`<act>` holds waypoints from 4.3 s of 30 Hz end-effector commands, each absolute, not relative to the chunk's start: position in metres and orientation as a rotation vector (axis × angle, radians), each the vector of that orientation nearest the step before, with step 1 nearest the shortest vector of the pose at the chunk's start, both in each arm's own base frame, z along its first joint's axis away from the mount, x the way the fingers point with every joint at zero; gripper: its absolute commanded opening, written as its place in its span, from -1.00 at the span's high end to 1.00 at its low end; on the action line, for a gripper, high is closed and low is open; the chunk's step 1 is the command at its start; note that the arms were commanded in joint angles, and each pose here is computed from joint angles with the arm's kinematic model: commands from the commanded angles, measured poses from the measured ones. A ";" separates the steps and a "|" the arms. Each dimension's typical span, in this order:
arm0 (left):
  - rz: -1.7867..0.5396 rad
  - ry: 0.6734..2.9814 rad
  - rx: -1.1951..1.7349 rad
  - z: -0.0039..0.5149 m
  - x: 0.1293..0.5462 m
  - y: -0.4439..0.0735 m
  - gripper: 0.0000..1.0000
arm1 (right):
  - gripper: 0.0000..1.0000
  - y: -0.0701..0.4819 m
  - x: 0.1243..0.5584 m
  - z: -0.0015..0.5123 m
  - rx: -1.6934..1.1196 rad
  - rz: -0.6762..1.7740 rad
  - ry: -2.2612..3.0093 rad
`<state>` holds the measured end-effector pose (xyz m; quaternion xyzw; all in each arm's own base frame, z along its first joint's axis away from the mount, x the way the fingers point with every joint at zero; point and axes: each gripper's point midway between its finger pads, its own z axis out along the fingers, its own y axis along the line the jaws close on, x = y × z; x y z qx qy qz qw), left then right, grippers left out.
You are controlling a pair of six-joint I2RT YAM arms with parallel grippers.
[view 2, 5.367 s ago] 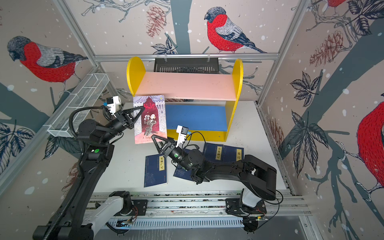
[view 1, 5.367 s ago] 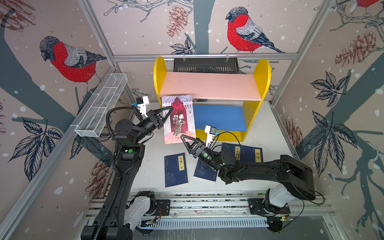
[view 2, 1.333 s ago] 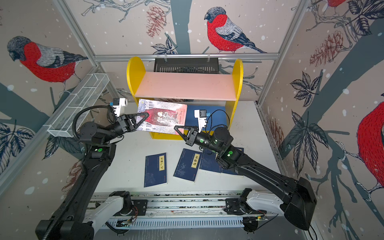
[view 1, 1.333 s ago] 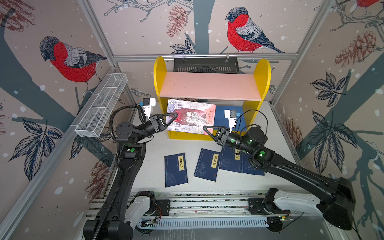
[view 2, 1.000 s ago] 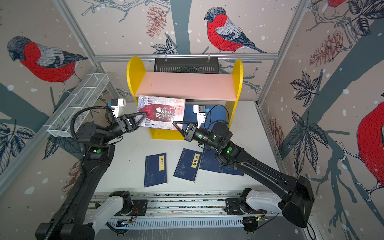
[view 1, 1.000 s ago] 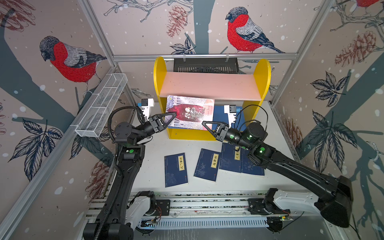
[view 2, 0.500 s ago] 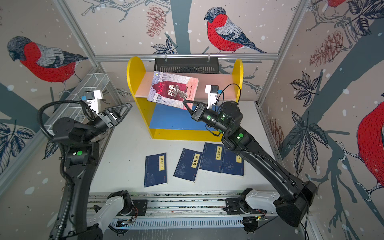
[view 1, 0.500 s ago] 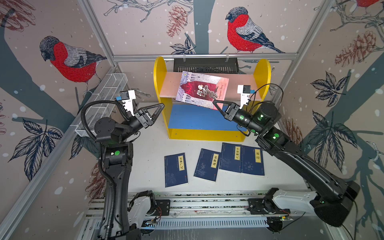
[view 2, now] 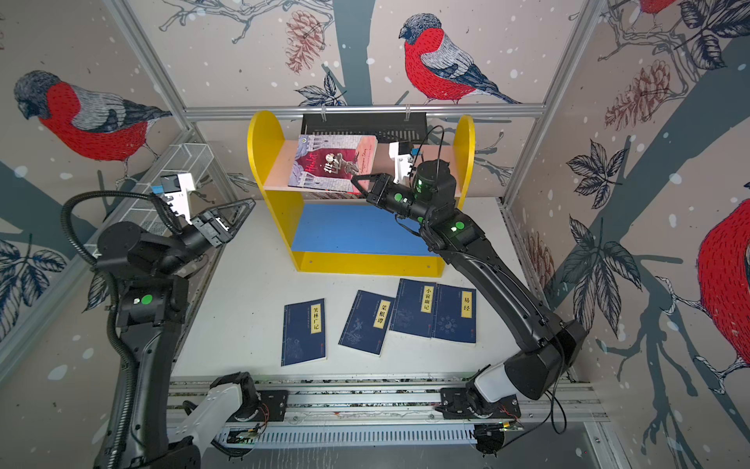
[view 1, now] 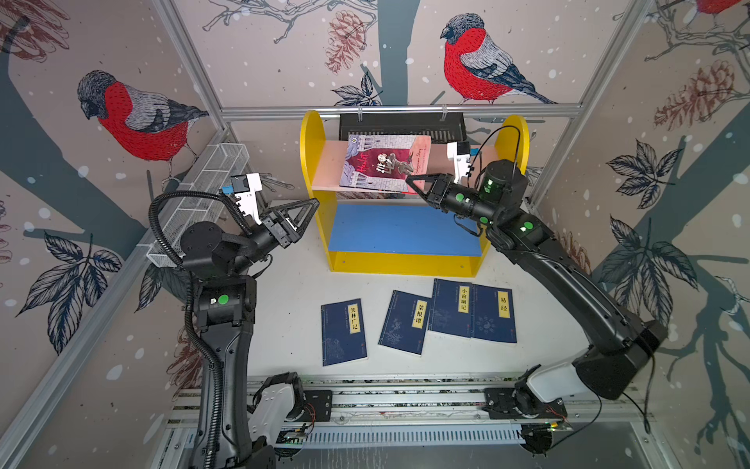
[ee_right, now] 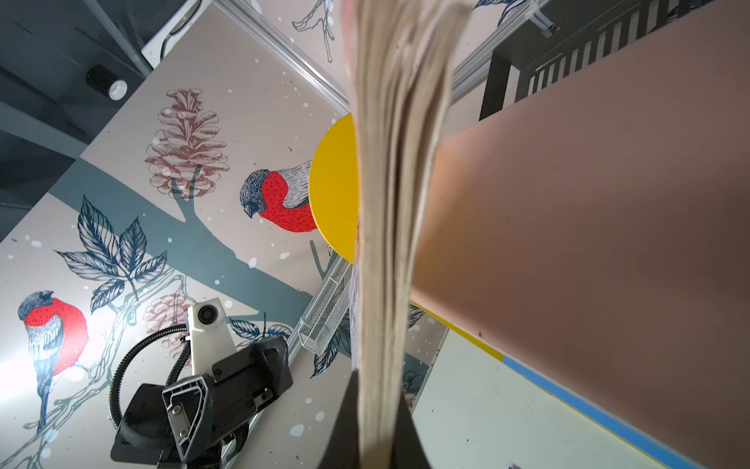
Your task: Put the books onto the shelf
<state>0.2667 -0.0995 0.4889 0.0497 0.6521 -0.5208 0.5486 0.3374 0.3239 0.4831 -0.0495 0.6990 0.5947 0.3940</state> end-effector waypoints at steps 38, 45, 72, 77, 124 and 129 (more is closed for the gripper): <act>-1.370 1.546 0.128 0.481 0.264 -0.106 -0.46 | 0.93 0.364 0.363 0.464 0.100 1.733 1.967; -1.376 1.533 0.131 0.483 0.263 -0.106 -0.46 | 0.83 0.368 0.365 0.457 0.128 1.748 1.991; -1.368 1.510 0.251 0.477 0.279 -0.162 -0.51 | -0.17 0.368 0.369 0.449 0.216 1.767 2.012; -1.356 1.542 0.310 0.466 0.283 -0.192 -0.51 | -0.20 0.363 0.369 0.445 0.231 1.756 2.020; -1.089 1.484 0.183 0.561 0.274 -0.136 -0.46 | 0.81 0.365 0.370 0.438 0.158 1.741 2.085; -1.106 1.491 0.178 0.557 0.275 -0.136 -0.46 | 0.81 0.374 0.371 0.440 0.145 1.749 2.090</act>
